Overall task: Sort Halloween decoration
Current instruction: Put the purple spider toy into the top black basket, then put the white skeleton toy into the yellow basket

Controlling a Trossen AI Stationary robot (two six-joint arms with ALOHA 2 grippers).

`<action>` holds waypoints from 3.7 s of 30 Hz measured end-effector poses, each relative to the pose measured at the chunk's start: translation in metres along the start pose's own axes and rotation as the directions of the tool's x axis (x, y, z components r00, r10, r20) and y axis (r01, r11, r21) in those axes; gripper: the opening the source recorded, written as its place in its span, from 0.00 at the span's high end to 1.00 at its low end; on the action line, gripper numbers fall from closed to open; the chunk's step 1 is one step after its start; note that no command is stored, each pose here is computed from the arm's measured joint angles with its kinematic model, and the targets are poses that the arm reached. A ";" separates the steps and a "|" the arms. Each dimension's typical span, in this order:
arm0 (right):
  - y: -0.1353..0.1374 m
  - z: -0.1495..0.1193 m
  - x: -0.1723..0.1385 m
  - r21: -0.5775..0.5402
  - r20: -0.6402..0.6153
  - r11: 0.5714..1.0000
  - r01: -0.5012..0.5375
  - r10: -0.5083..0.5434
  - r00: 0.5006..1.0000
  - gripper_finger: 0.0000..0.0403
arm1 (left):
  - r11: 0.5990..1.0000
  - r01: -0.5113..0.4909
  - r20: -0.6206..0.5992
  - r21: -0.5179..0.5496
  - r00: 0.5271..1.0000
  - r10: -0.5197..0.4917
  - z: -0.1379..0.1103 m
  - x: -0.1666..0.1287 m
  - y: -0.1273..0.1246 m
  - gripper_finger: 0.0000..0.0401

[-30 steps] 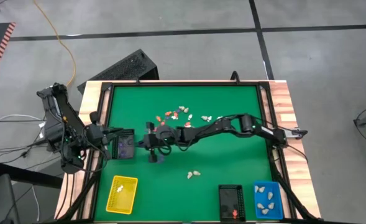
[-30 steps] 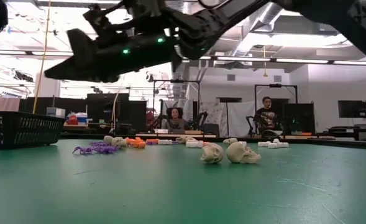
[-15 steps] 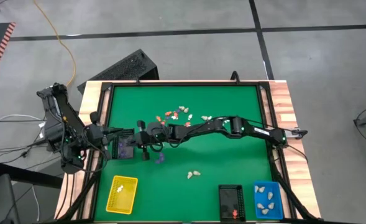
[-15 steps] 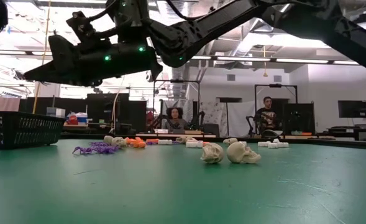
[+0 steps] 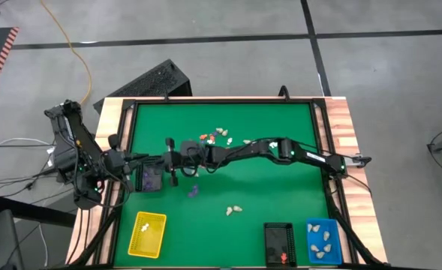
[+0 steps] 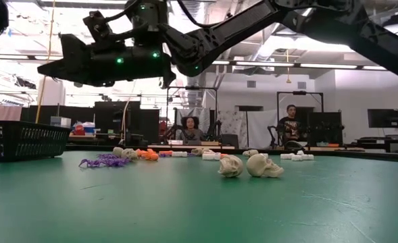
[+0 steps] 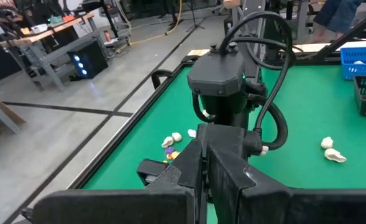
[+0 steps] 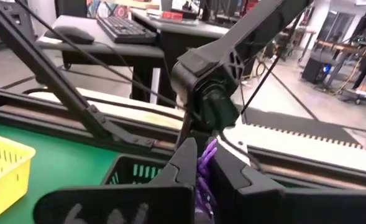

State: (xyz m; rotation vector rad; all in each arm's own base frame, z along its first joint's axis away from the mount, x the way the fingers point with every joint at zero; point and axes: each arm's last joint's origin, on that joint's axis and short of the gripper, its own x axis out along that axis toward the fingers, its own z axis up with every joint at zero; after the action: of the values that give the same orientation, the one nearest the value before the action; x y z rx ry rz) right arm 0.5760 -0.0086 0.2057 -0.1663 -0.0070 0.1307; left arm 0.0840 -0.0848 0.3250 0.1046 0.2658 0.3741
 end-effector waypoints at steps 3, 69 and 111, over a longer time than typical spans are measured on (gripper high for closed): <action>-0.004 -0.006 0.003 -0.001 0.042 1.000 0.011 -0.011 0.999 0.89 | 1.000 0.000 0.000 0.007 1.000 0.000 0.000 0.000 0.000 0.97; -0.063 0.016 -0.311 0.095 -0.786 0.932 0.350 -0.146 0.601 0.80 | 1.000 0.021 -0.040 0.005 0.999 -0.021 -0.003 0.000 0.001 0.97; -0.026 -0.095 -0.334 0.041 -0.790 0.835 0.549 -0.309 0.529 0.43 | 1.000 -0.021 0.002 -0.002 1.000 0.021 -0.002 0.000 0.003 0.97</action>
State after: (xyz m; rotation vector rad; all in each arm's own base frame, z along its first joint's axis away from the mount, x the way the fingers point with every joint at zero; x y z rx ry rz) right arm 0.2495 -0.0936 0.1180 0.0945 0.8313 -0.4684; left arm 0.0824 -0.0821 0.3232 0.1059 0.2624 0.3953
